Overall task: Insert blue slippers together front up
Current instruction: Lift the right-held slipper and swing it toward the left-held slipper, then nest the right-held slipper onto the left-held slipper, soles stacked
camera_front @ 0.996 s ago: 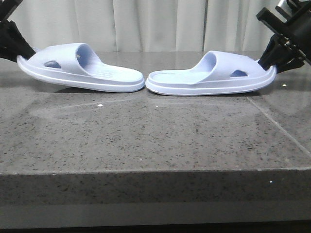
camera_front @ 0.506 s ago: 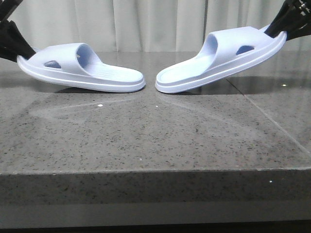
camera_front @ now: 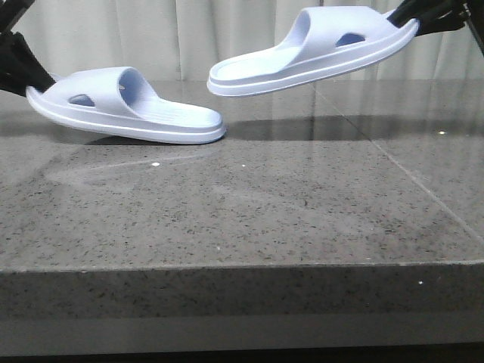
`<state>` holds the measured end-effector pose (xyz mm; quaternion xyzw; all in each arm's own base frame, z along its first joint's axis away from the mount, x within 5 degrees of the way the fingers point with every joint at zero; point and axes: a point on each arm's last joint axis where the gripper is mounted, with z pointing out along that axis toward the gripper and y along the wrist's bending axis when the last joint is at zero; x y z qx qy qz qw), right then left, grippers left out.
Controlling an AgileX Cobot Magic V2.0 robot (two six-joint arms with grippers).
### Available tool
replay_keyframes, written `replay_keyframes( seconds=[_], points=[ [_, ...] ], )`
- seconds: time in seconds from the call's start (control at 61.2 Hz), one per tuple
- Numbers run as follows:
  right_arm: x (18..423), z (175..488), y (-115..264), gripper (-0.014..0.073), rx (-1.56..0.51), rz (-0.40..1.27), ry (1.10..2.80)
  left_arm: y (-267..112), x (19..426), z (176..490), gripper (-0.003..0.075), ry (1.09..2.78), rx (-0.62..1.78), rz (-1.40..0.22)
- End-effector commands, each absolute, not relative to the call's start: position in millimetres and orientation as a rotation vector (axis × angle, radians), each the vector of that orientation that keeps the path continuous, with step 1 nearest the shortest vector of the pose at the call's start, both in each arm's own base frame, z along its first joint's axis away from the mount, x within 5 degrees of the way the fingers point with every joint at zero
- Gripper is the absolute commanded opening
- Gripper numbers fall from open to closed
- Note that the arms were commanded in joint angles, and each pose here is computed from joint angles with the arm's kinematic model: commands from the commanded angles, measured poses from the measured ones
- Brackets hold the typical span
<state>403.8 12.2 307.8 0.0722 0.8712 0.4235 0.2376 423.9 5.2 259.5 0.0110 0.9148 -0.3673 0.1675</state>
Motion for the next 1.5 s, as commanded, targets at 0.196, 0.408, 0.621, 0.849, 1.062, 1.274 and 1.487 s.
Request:
replay_keyframes(
  seconds=[0.196, 0.408, 0.621, 0.849, 1.062, 1.274, 1.487],
  points=[
    [406.0, 340.5, 38.8, -0.0108, 0.206, 1.170, 2.223, -22.7, 414.6, 309.1, -0.0020, 2.427, 0.082, -1.255],
    [413.3, 325.6, 45.4, -0.0108, 0.228, 1.192, 2.259, -26.4, 415.2, 312.0, -0.0020, 2.398, 0.074, -1.298],
    [419.0, 315.0, 57.6, -0.0108, 0.232, 1.194, 2.273, -28.2, 415.6, 314.2, -0.0020, 2.375, 0.065, -1.329],
    [424.3, 298.1, 79.9, -0.0108, 0.227, 1.240, 2.313, -33.3, 415.8, 316.6, -0.0020, 2.353, 0.064, -1.365],
    [423.8, 294.8, 99.8, -0.0108, 0.217, 1.264, 2.310, -51.9, 415.5, 316.8, -0.0020, 2.354, 0.103, -1.376],
    [420.5, 296.0, 114.9, -0.0108, 0.203, 1.303, 2.312, -73.2, 414.4, 316.8, -0.0020, 2.358, 0.141, -1.384],
    [417.6, 295.3, 128.0, -0.0108, 0.202, 1.337, 2.308, -85.5, 413.2, 316.8, -0.0020, 2.363, 0.152, -1.393]
  ],
)
